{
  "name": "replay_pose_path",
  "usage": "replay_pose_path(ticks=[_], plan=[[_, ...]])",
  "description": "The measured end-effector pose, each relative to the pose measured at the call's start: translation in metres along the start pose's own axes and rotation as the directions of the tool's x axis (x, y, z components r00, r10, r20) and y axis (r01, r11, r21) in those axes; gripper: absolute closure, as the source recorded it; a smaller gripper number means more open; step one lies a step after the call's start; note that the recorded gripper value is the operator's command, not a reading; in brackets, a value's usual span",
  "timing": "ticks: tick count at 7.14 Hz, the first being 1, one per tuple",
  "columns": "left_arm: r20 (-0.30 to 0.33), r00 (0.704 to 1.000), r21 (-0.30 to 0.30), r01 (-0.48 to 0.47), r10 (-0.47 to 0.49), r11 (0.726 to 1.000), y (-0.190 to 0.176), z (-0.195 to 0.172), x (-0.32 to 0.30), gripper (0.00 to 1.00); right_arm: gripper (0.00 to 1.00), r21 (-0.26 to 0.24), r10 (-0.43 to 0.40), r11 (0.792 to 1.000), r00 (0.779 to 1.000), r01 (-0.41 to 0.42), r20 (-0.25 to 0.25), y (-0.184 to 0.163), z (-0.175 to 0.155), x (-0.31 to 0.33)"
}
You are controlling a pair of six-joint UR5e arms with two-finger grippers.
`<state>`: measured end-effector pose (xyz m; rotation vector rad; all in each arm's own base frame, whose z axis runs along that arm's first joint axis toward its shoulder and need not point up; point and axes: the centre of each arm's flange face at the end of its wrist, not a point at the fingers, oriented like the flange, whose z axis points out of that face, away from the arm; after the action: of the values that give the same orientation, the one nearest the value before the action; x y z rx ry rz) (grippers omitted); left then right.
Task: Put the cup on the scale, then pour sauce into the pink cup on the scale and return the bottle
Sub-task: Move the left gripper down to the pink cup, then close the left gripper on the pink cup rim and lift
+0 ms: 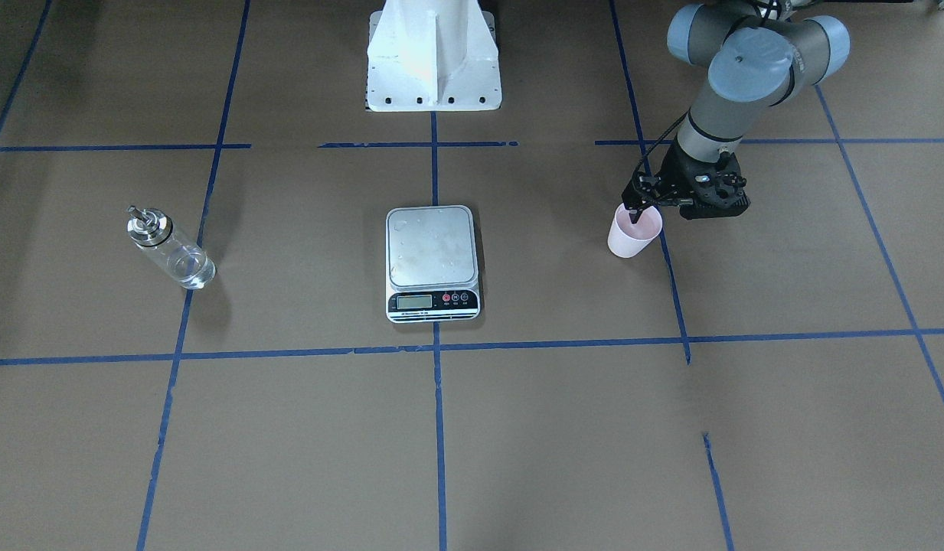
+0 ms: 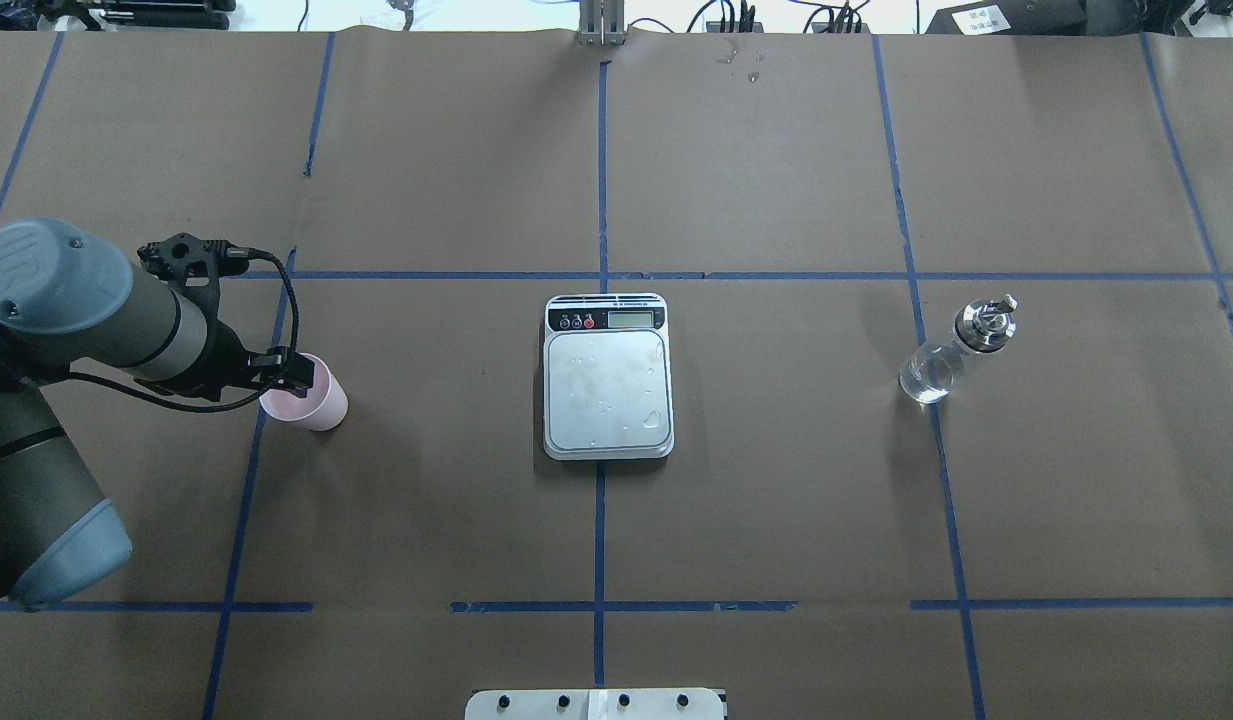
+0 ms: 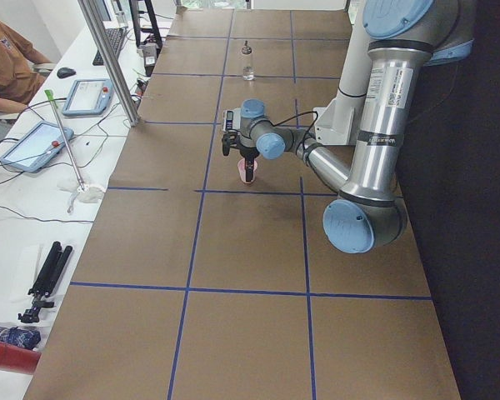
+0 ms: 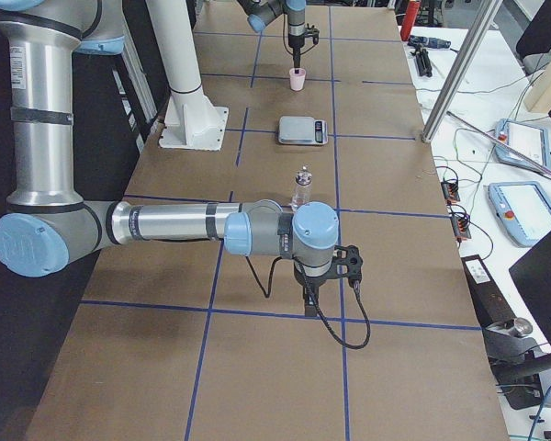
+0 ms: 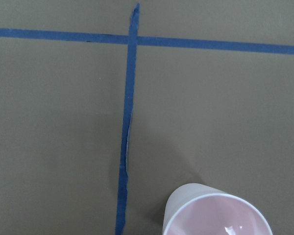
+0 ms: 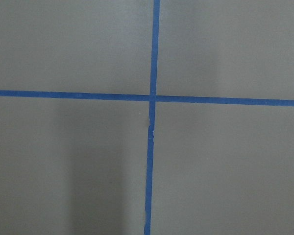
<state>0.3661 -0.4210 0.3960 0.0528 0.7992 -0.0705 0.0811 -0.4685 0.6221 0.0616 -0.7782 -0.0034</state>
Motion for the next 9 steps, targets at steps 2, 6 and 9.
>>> replay_pose_path(ticks=[2, 6, 9], plan=[[0.004, 1.000, -0.004, -0.001, 0.001, 1.000, -0.0001, 0.0033, -0.0003, 0.44, 0.00, 0.001, -0.001, 1.000, 1.000, 0.001, 0.001, -0.0001, -0.0004, -0.0005], [0.012, 1.000, -0.009, 0.000, 0.000, 1.000, -0.0010, 0.0087, -0.0013, 0.58, 0.00, 0.010, -0.008, 1.000, 1.000, 0.008, 0.000, -0.0006, -0.0048, -0.0048], [0.011, 1.000, -0.015, -0.002, 0.002, 1.000, 0.0009, 0.0112, 0.0005, 1.00, 0.00, 0.010, -0.007, 1.000, 1.000, 0.007, 0.000, -0.0004, -0.0047, -0.0048]])
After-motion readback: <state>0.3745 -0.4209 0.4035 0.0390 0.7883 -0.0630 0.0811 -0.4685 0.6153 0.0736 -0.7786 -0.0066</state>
